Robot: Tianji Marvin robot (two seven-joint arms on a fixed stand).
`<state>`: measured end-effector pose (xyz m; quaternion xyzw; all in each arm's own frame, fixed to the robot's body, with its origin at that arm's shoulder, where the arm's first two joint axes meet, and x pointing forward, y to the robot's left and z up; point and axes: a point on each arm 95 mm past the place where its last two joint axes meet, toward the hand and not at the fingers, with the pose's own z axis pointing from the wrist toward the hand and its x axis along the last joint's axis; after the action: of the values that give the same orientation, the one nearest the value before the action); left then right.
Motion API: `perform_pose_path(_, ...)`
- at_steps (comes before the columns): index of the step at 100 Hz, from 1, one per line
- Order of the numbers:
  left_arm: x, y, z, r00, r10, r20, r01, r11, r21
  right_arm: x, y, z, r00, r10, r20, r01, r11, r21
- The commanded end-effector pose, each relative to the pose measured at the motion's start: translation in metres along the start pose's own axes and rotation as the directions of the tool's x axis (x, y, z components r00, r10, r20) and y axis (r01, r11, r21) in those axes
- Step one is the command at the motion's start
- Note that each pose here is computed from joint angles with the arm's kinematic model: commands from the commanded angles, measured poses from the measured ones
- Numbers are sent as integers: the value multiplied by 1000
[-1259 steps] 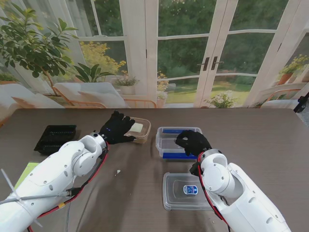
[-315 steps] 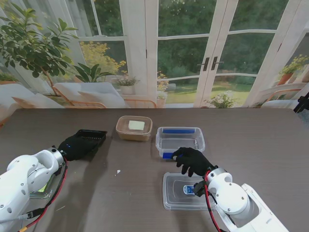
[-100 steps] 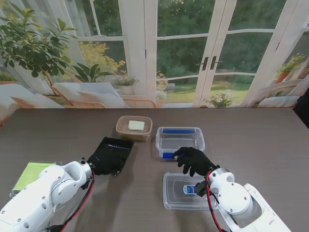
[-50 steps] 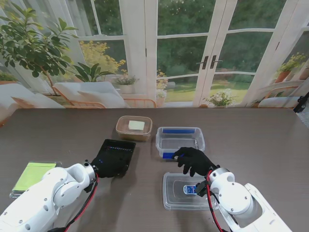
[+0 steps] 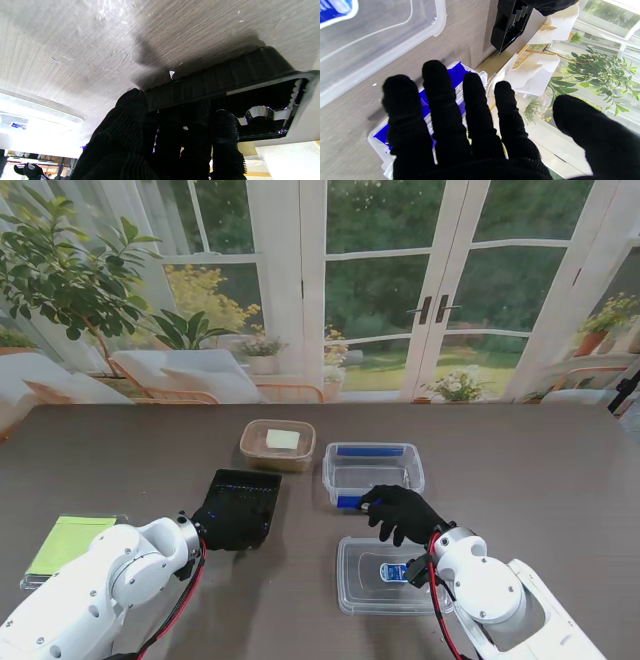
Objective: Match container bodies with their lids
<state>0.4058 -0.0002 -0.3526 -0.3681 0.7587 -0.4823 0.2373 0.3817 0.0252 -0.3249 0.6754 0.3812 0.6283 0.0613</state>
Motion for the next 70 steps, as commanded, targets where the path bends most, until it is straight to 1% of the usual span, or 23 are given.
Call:
perform_pose_path(1,3,0,-2,1000,9,-1,-9,1000,-24,1,-4,-2,1000,5,0,-5,1000,20)
perform_pose_path(18,2,-1,-6,999,31,7,-31,999,-31,1,-5,-2,1000,6,0,-6,1000,27)
perform_pose_path(48,2,-10,-16,1000,12,24,-12,1000,12,1,-6,-4,1000,6,1,-6,999,33)
perform_pose_path(59,3,-15,-26,999,12,42,-14,999,45,1,-6,-4,1000,6,0,-6,999,35)
perform_pose_path(70,0,-17,-45,995,15,96,-23,996,87,1,-7,-4,1000,5,0,-5,999,36)
